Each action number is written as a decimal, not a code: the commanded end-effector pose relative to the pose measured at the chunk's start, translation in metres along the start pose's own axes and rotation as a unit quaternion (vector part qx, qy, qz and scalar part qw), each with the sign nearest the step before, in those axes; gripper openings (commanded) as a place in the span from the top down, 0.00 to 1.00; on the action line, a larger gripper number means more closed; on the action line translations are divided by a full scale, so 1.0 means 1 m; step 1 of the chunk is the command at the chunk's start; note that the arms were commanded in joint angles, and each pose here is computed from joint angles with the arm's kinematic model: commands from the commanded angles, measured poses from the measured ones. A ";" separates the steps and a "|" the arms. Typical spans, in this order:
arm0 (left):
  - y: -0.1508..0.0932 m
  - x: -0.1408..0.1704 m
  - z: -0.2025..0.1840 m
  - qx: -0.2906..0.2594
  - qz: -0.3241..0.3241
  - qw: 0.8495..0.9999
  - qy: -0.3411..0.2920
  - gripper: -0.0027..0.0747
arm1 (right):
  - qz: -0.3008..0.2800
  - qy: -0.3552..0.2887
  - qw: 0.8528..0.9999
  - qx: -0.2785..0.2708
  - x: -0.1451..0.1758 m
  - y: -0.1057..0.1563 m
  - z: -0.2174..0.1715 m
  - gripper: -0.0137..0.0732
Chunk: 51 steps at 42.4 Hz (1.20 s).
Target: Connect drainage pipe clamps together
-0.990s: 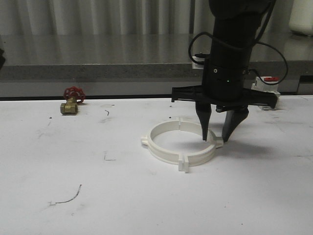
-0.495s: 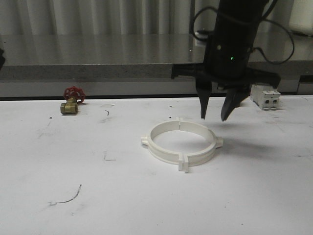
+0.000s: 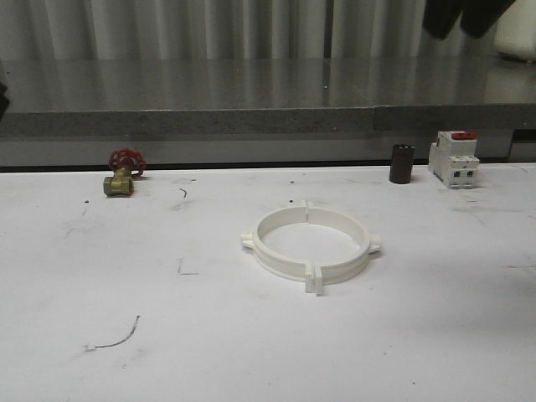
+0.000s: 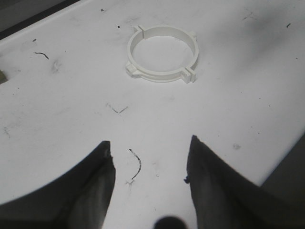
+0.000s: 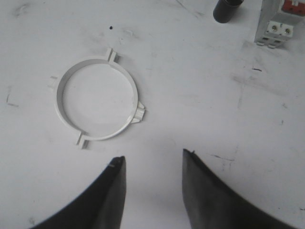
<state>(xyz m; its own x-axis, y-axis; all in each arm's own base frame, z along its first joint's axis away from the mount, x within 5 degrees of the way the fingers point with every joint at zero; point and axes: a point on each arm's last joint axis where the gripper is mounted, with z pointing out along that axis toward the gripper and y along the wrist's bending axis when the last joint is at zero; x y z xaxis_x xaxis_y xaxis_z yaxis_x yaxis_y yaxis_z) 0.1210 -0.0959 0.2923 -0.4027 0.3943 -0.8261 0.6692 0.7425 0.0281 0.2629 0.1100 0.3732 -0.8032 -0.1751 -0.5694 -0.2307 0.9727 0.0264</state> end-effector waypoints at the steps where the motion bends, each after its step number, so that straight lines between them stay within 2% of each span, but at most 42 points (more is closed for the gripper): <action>1: 0.002 -0.014 -0.006 -0.009 -0.003 0.999 -0.050 0.52 | -0.031 -0.054 0.998 -0.014 0.015 -0.004 -0.036 0.47; 14: 0.002 -0.014 -0.006 -0.009 -0.003 0.999 -0.050 0.52 | -0.033 -0.084 0.996 -0.020 0.078 -0.018 -0.066 0.47; 29: 0.002 -0.014 -0.006 -0.009 -0.003 0.999 -0.050 0.52 | -0.030 -0.125 0.991 -0.026 0.136 -0.030 -0.087 0.47; 39: 0.002 -0.014 -0.006 -0.009 -0.003 0.999 -0.050 0.52 | -0.028 -0.168 0.985 -0.032 0.149 -0.033 -0.100 0.47; 51: 0.002 -0.015 -0.006 -0.009 -0.003 0.999 -0.052 0.52 | -0.028 -0.169 0.985 -0.032 0.149 -0.033 -0.101 0.47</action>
<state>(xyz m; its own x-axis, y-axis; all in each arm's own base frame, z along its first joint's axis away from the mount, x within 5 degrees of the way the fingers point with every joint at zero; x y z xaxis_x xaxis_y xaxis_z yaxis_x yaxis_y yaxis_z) 0.1210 -0.0959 0.2923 -0.4027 0.3943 -0.8261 0.6692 0.7425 0.0281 0.0933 0.0354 0.3587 -0.6315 -0.1681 -0.7570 -0.2985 0.9537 0.0372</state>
